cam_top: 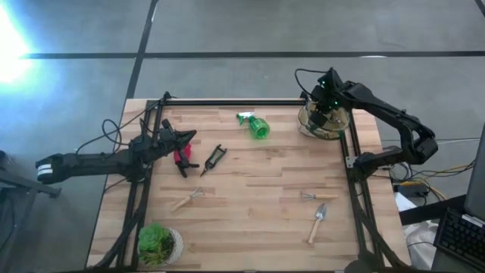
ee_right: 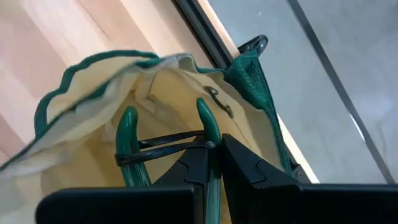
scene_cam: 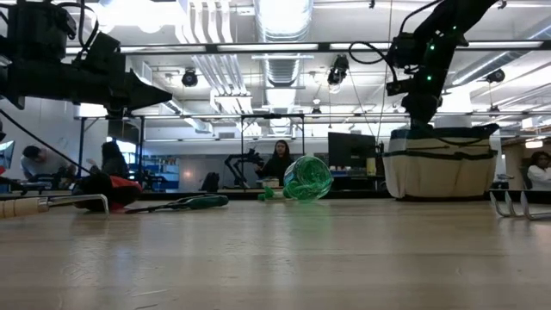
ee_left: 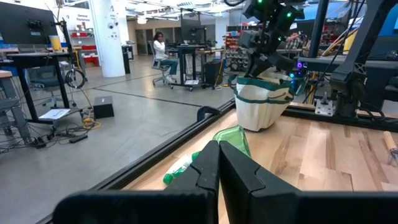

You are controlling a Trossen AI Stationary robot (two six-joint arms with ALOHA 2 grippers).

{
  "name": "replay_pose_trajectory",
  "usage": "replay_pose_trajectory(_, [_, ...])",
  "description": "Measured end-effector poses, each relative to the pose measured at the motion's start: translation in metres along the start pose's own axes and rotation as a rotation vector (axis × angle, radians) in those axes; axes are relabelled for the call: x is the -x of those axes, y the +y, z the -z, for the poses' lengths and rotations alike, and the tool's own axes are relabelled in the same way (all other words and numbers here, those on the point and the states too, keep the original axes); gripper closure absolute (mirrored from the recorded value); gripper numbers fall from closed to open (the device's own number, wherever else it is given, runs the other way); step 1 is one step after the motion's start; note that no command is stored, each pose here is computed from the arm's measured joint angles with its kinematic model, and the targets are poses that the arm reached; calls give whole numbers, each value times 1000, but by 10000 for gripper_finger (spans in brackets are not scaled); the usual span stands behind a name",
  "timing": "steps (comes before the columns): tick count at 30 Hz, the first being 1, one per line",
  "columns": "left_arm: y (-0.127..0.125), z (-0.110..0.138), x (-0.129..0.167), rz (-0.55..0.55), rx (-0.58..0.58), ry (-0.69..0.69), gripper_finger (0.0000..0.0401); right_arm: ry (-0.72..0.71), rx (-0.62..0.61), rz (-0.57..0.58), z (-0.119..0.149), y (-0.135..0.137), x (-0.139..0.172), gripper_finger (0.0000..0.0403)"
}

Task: Pick & Place Garden tools in Gardening bag
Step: Put the right shear scissors into the gardening bag

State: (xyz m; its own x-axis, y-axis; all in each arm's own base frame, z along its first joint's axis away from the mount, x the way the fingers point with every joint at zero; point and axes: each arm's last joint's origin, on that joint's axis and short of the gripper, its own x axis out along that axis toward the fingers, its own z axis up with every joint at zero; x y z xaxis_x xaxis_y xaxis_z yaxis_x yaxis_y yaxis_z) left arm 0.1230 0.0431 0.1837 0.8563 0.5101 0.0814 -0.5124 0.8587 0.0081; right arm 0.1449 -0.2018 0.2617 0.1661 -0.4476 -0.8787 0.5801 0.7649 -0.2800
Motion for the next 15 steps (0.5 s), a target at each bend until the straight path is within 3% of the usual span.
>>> replay_pose_trajectory(15, [0,0,0,0,0,1,387,96,13,-41,-2,4,-29,385])
